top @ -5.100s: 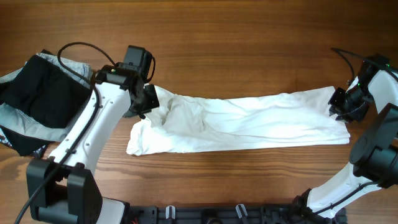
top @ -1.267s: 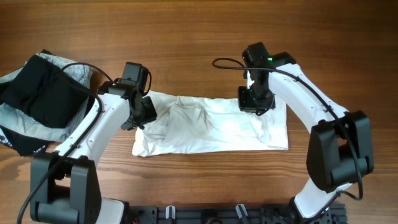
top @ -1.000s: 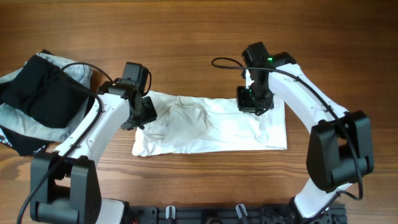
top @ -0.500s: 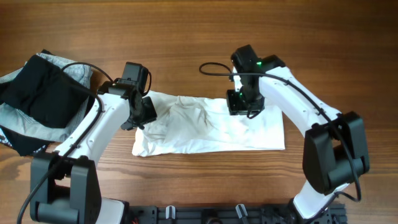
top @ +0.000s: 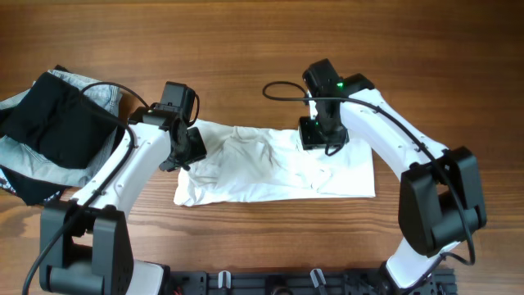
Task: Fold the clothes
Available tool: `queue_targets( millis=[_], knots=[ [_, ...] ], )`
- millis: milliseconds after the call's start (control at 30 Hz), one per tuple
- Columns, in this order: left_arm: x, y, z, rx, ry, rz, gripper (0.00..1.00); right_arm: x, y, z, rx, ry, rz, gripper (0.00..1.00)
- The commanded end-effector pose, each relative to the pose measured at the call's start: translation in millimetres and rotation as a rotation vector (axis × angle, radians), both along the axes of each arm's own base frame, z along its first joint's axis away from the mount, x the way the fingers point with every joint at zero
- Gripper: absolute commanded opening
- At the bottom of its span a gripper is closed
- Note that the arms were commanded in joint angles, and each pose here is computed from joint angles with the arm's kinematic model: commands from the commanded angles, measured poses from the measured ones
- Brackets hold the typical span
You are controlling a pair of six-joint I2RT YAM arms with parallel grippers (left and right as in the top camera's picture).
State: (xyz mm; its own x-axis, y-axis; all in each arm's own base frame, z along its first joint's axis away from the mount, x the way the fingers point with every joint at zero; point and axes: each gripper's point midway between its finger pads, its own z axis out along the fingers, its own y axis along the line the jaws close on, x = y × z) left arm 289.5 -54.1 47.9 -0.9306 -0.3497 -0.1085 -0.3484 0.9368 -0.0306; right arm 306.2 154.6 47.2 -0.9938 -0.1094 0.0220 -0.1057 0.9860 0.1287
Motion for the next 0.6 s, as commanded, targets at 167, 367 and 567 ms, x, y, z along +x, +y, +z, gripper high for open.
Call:
queue_targets(
  millis=[167,367,567],
  knots=[
    [5.9,2.9,5.3,0.011,-0.021,-0.006,0.45,-43.3,-3.3,-27.5,0.035,0.126,-0.014,0.39],
    [5.8,3.0,5.3,0.011,-0.021,-0.006,0.45,-76.5,58.8,5.3,0.493,0.235,0.241,0.39],
    [5.8,3.0,5.3,0.011,-0.021,-0.006,0.45,-90.9,64.9,16.9,0.587,0.264,0.329,0.39]
  ],
)
